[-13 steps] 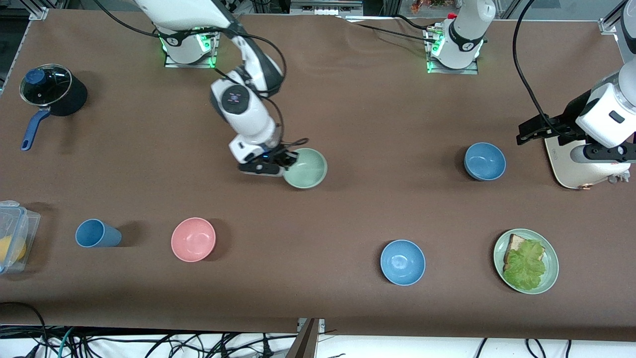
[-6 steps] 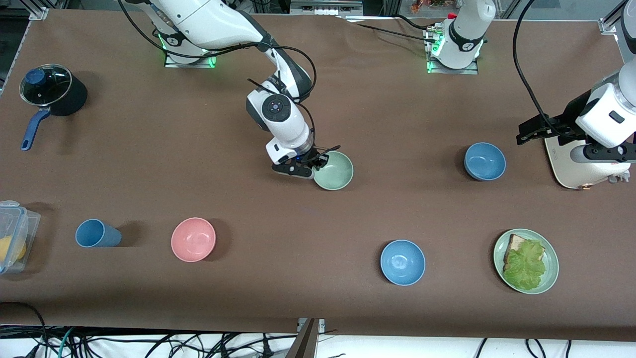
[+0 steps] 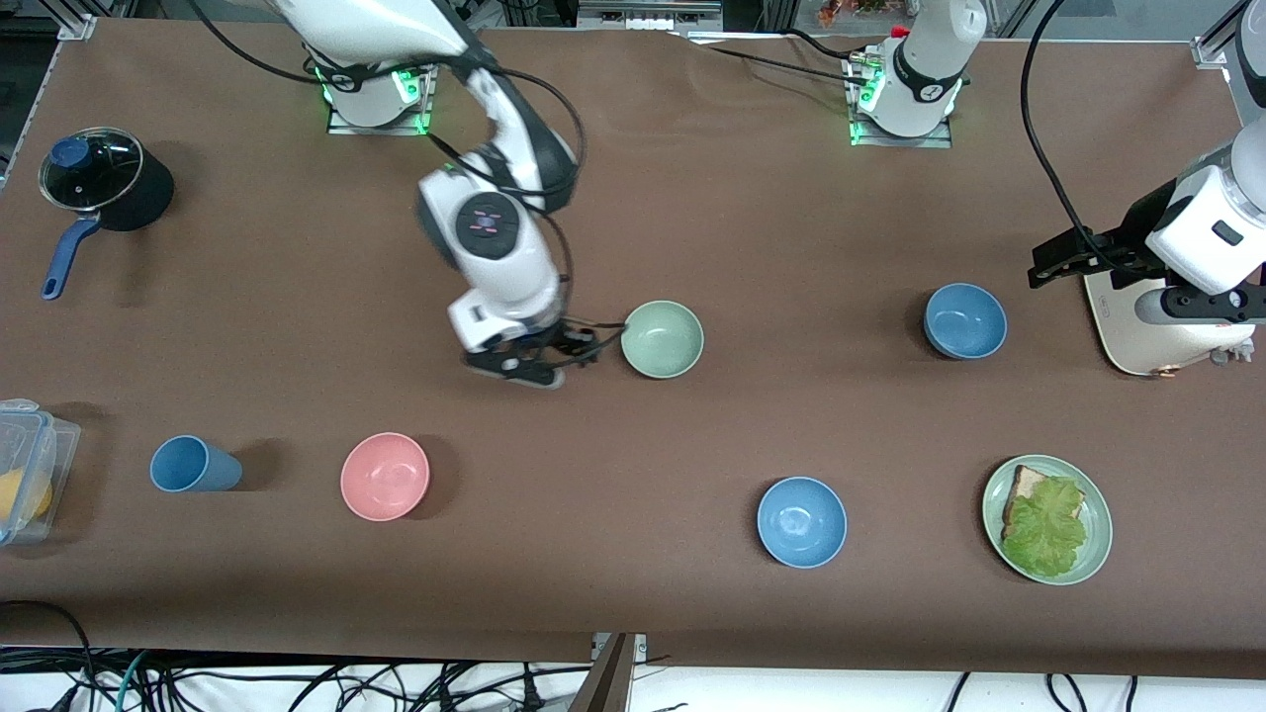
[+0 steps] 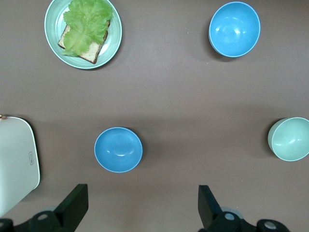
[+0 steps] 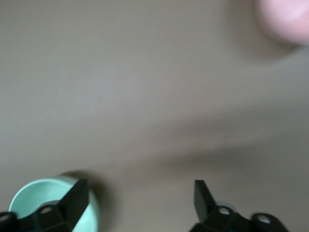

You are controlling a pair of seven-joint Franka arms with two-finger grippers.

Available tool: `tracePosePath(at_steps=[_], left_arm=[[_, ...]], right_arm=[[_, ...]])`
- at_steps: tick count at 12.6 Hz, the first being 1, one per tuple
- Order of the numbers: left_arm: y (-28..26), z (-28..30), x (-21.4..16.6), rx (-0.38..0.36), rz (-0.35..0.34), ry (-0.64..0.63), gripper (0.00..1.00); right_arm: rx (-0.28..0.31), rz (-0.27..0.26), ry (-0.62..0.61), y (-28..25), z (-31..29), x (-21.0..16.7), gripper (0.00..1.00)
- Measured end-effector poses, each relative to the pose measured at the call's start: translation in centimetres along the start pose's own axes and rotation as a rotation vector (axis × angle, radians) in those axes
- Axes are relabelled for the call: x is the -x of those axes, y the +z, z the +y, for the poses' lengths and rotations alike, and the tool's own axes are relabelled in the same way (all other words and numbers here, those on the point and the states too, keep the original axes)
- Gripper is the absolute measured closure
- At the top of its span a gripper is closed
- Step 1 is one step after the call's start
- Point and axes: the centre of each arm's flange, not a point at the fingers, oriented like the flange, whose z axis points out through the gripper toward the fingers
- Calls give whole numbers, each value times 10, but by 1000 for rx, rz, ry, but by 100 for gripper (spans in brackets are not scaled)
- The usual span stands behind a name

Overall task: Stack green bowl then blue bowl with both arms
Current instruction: 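Release the green bowl and draw the right gripper back to rest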

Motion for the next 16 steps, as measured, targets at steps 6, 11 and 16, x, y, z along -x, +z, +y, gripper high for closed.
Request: tracePosePath(at_steps=[6, 11, 16], left_arm=[[3, -2, -1, 0, -7, -3, 0], [31, -14, -13, -3, -65, -2, 0], [113, -78, -17, 31, -193, 132, 0]], right_arm=[[-23, -55, -87, -106, 162, -73, 1], [-31, -134, -74, -167, 239, -62, 1], [-33, -135, -152, -185, 308, -75, 1]])
